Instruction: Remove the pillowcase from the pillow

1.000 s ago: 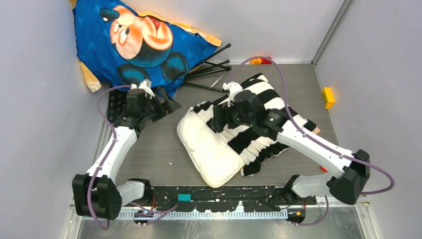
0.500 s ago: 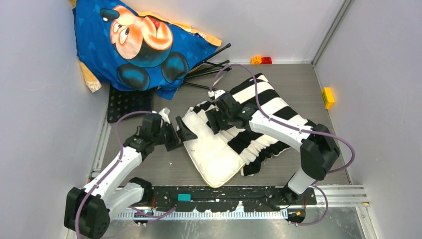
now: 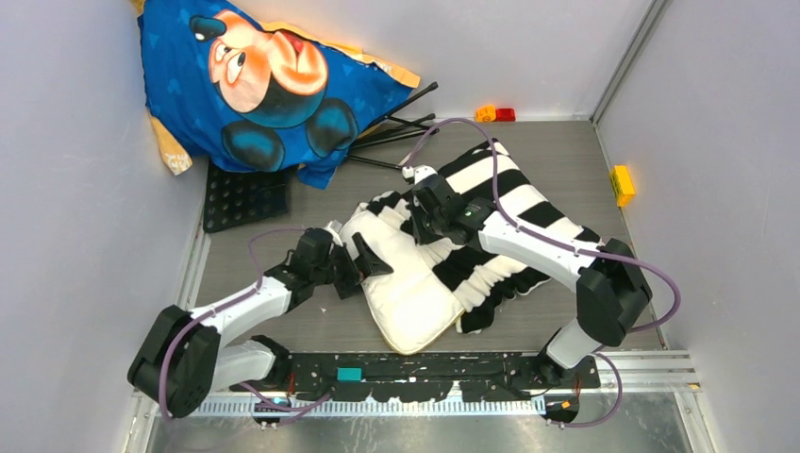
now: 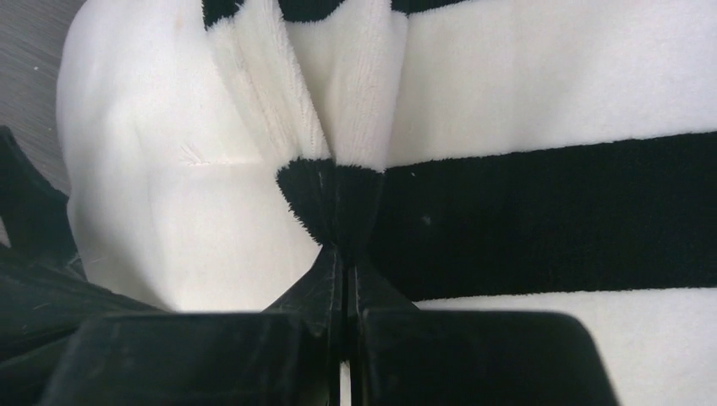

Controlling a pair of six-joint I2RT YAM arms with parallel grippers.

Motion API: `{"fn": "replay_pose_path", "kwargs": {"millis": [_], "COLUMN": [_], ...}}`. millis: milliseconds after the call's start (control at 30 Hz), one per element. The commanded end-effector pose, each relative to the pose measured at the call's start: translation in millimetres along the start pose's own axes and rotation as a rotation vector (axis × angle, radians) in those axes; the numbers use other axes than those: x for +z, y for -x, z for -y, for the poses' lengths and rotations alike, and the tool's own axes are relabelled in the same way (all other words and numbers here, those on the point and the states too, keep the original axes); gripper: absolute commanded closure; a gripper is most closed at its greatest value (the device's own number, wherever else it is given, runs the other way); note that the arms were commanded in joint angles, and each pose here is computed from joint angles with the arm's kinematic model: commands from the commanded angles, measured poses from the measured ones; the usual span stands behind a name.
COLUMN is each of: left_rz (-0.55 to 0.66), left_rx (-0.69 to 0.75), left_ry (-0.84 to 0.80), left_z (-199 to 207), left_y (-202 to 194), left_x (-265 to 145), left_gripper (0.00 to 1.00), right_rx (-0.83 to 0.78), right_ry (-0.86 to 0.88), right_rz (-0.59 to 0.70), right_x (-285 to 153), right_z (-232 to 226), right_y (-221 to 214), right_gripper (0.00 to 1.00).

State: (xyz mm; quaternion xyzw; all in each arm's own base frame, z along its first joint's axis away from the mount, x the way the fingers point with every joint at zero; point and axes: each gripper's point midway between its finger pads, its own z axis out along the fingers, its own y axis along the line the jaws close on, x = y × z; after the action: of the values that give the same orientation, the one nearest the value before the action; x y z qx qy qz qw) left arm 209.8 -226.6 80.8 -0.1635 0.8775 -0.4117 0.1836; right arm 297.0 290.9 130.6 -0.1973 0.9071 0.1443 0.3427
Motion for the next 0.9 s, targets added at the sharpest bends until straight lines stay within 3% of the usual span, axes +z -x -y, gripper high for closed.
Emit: {"fn": "replay_pose_path", "kwargs": {"millis": [0,67,200,233,433,733,867], "left_rz": [0.102,0.112,0.121,0.128,0.213,0.326,0.346], "left_rx": [0.04,0.055,0.055,0.045,0.061,0.091,0.09], "left_ry": [-0.12,-0.129,-0.135,-0.13,-0.03,0.055,0.014], "left_z": [30,31,30,27,1,-1,11], "left_y": [26,29,39,44,89,128,140], "left_x": [10,12,10,7,-37,-97,-109], "left_gripper": [0.1,0.28,0.89,0.98,1.0,1.0,1.0], "right_rx": [0.043,0.058,0.118,0.134,0.229,0.441,0.449], "right_ry": [0.019,-0.009,-0.077,-0.096,-0.205,-0.395,-0.352], "right_rz": [0.118,0.146,0.195,0.201,0.239,0.28,0.274], "right_x": [-19,-26,-39,-41,-63,-85,-85], "right_z": [-5,4,32,42,111,202,208], "right_y": [28,34,42,42,60,81,80], "right_gripper": [1.0,1.0,1.0,1.0,1.0,1.0,0.97]}}
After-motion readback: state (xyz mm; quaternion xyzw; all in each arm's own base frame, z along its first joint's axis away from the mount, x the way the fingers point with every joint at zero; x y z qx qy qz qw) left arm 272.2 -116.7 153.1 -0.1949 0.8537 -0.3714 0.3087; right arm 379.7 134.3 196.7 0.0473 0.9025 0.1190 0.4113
